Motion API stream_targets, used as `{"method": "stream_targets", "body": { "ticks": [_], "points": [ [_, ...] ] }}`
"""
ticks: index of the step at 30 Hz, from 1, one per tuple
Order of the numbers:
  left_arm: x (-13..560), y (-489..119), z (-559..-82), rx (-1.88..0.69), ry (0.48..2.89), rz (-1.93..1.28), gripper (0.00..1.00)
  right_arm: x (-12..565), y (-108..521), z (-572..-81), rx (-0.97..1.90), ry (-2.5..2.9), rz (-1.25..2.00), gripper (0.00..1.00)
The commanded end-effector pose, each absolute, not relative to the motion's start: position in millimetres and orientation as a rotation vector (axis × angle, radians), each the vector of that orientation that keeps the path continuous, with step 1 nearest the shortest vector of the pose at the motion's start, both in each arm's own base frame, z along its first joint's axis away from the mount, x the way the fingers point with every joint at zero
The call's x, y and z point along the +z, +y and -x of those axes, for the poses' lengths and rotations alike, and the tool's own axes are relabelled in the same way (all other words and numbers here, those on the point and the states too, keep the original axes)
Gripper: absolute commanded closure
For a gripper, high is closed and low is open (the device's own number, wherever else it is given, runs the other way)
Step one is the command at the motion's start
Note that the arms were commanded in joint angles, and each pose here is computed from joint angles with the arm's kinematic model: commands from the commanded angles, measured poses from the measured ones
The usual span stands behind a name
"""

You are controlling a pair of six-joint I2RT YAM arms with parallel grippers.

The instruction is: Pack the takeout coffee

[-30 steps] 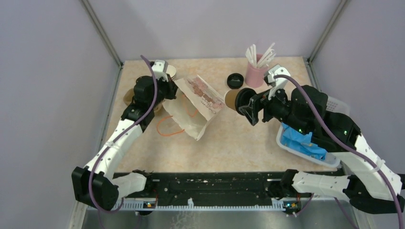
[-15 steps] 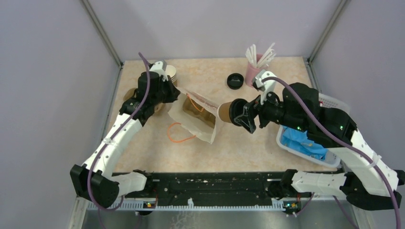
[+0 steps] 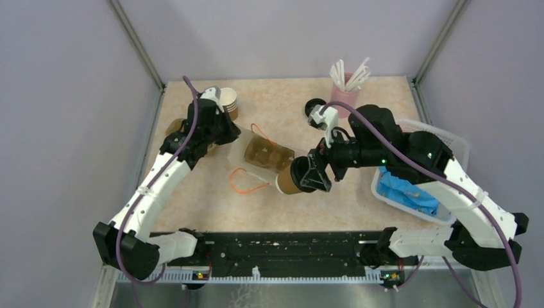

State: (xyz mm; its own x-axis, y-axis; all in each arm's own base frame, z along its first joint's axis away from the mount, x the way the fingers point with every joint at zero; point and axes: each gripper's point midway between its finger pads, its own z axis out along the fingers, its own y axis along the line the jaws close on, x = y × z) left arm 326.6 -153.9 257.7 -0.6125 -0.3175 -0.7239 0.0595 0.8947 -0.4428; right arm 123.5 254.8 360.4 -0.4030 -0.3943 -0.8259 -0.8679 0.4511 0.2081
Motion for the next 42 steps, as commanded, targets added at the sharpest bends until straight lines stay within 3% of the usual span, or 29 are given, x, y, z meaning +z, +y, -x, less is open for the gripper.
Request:
{"method": "stream_targets", "body": {
  "ticks": [1, 17, 25, 42],
  "points": [
    [266, -152, -319, -0.556, 2.15, 0.213, 1.0, 372, 269, -119, 0.899, 1.978, 1.06, 0.28],
    [261, -148, -306, -0.572, 2.161, 0.254, 1.0, 353, 304, -177, 0.446, 1.953, 1.048, 0.31],
    [255, -149, -302, -0.577, 2.187, 0.303, 1.0, 335, 321, -160, 0.364, 1.862, 1.272, 0.31],
    [245, -141, -297, -0.492, 2.29, 0.41, 1.0, 317, 339, -150, 0.258, 1.9, 1.225, 0.32]
  ]
}}
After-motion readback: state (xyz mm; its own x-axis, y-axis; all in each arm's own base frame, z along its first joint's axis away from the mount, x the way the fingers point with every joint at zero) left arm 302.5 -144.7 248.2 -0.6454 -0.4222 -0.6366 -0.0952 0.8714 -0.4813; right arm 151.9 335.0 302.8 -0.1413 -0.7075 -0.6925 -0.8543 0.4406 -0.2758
